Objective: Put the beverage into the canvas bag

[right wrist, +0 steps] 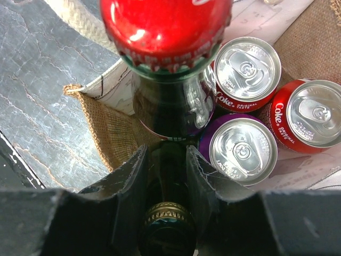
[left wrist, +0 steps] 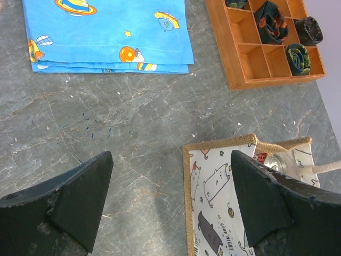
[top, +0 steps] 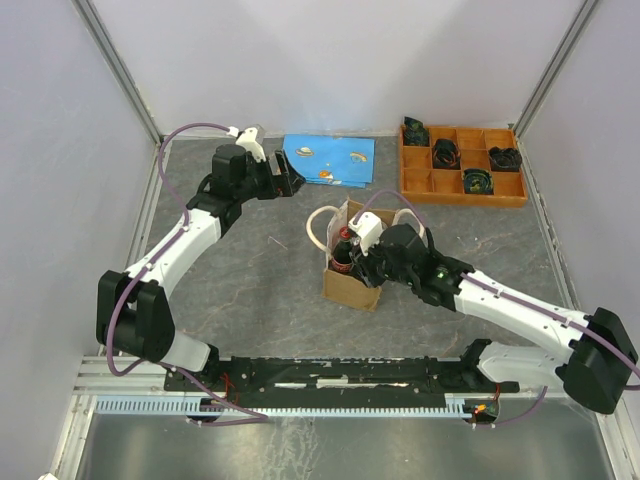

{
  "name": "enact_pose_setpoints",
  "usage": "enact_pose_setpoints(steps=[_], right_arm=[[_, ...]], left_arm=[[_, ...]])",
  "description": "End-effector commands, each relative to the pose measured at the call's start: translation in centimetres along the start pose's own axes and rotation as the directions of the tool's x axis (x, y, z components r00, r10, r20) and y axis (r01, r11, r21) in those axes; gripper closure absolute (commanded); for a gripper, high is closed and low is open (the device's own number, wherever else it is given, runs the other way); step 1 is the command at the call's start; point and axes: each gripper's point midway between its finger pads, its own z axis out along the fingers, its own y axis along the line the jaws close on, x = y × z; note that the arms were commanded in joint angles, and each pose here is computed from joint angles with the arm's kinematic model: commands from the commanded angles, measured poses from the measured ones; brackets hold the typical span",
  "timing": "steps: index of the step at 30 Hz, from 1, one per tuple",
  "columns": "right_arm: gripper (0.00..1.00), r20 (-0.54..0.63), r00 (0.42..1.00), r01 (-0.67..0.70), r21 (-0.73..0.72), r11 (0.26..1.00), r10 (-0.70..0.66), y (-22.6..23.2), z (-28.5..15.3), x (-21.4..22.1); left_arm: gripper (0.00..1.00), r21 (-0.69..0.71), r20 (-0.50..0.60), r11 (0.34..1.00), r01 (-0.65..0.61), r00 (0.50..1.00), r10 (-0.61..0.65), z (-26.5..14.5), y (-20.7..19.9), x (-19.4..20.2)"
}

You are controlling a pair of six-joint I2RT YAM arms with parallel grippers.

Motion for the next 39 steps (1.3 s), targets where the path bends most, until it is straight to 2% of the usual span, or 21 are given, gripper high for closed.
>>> enact_pose_setpoints(steps=[1, 4, 9, 15, 19, 20, 22, 23, 27, 29, 32, 34, 39], right_arm=[[0.67, 0.153, 0.988, 0.025, 0.0, 1.0, -0.025, 0.4, -1.5, -4.9], [0.53, 0.162, 0.986, 0.043, 0.02, 0.999, -0.045, 0.1, -2.1, -5.8], [0.41, 0.178, 0.982, 0.064, 0.028, 0.998, -0.068, 0.0, -2.6, -7.2], [0.38, 0.212, 0.974, 0.074, 0.044, 0.996, -0.082, -0.2, -3.9, -9.1], [0.35, 0.259, 0.962, 0.065, 0.095, 0.993, -0.088, -1.0, -6.4, -11.5], [0.32, 0.275, 0.958, 0.05, 0.132, 0.99, -0.085, -1.6, -7.3, -12.3], [0.06, 0.303, 0.951, -0.013, 0.227, 0.974, -0.057, -3.3, -9.7, -13.6], [0.01, 0.311, 0.95, -0.056, 0.28, 0.958, -0.035, -4.3, -10.9, -14.0], [0.01, 0.338, 0.939, -0.21, 0.437, 0.875, 0.057, -7.3, -15.4, -14.3], [0.01, 0.344, 0.931, -0.281, 0.47, 0.837, 0.12, -8.0, -16.9, -13.6], [0.01, 0.384, 0.892, -0.423, 0.524, 0.739, 0.238, -9.2, -18.8, -12.5], [0.01, 0.382, 0.876, -0.47, 0.54, 0.698, 0.294, -9.4, -19.3, -11.4], [0.01, 0.409, 0.846, -0.524, 0.524, 0.671, 0.341, -9.3, -19.7, -10.2]], left_arm=[[0.03, 0.041, 0.045, 0.998, -0.047, 0.998, 0.045, -0.4, -1.4, -1.8], [0.03, 0.044, 0.044, 0.998, -0.048, 0.998, 0.046, -0.4, -1.5, -1.8], [0.03, 0.045, 0.04, 0.998, -0.048, 0.998, 0.046, -0.3, -1.5, -1.7], [0.03, 0.05, 0.044, 0.998, -0.05, 0.998, 0.048, -0.3, -1.6, -1.9], [0.03, 0.051, 0.049, 0.997, -0.054, 0.997, 0.052, -0.5, -1.8, -2.0], [0.03, 0.052, 0.05, 0.997, -0.059, 0.997, 0.056, -0.6, -1.8, -2.1], [0.03, 0.052, 0.05, 0.996, -0.07, 0.997, 0.067, -0.9, -1.9, -2.3], [0.03, 0.052, 0.049, 0.996, -0.077, 0.996, 0.075, -1.1, -2.0, -2.3], [0.03, 0.059, 0.04, 0.993, -0.103, 0.994, 0.101, -2.1, -2.3, -2.2], [0.03, 0.068, 0.029, 0.992, -0.107, 0.994, 0.106, -2.6, -2.4, -1.8], [0.03, 0.075, 0.01, 0.99, -0.116, 0.993, 0.116, -3.3, -2.5, -1.1], [0.03, 0.074, 0.001, 0.989, -0.127, 0.992, 0.127, -3.8, -2.4, -0.7], [0.03, 0.067, -0.002, 0.985, -0.159, 0.987, 0.159, -4.7, -2.3, -0.5]])
